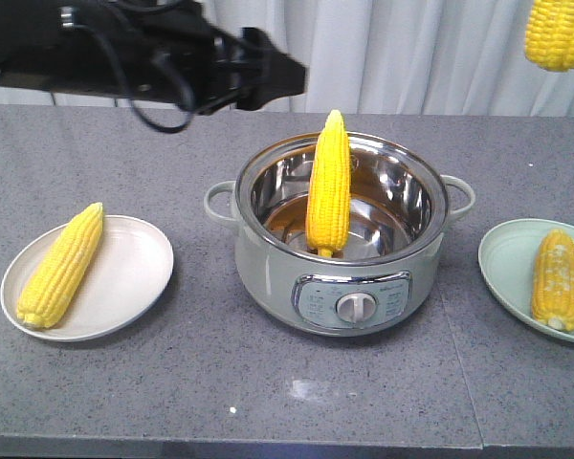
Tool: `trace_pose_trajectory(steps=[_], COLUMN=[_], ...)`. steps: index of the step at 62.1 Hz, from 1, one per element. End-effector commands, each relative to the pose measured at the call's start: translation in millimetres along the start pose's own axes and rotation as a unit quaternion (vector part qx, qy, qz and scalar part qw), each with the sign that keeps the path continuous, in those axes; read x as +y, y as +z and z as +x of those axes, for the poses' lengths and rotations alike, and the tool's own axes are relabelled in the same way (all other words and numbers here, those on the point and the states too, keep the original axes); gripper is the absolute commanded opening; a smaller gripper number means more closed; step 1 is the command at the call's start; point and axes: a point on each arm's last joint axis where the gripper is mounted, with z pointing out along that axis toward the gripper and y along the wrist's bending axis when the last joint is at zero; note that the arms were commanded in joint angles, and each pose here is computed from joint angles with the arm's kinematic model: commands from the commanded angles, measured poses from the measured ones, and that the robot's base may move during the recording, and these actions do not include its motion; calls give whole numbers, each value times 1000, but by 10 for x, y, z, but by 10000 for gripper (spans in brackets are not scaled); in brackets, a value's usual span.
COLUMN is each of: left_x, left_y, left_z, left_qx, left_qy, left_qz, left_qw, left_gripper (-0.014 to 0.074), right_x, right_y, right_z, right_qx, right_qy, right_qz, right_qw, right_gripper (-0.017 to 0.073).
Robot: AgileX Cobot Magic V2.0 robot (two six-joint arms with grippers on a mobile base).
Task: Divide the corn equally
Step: 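Lift the cob out of the pot with the right gripper, then reach the left gripper to the last cob and close on it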
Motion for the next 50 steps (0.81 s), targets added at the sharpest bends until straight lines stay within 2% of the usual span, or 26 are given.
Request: trace_pose_trajectory(steps=[1,8,15,20,31,40,50], left_x=[-223,-248,-145,-65,115,208,218], left_y=[-2,262,512,680,967,1056,1055], left_z=[-229,-251,-221,-147,46,126,121], left_qx=[-58,-54,-53,-44,-7,11,8], left_qy=[0,6,-1,-29,-53,-60,-56], left_qz=[28,35,25,18,-20,-51,-56], left_qw=[998,998,998,998,998,997,997], left_gripper=[449,450,451,451,451,451,451], right_x=[-52,-62,-62,-62,-84,-91,-95], right_y=[-150,-151,-151,-151,-152,-152,-145], right_z=[-140,-139,-139,-140,-138,-135,-130], right_qx=[-56,-55,-55,-55,-54,-52,-50], right_qy=[-6,-12,-12,-12,-22,-26,-28], right_qz=[23,29,29,29,42,46,48], right_qw=[998,998,998,998,997,997,997], right_gripper=[-6,-6,-6,-6,-6,-6,-6])
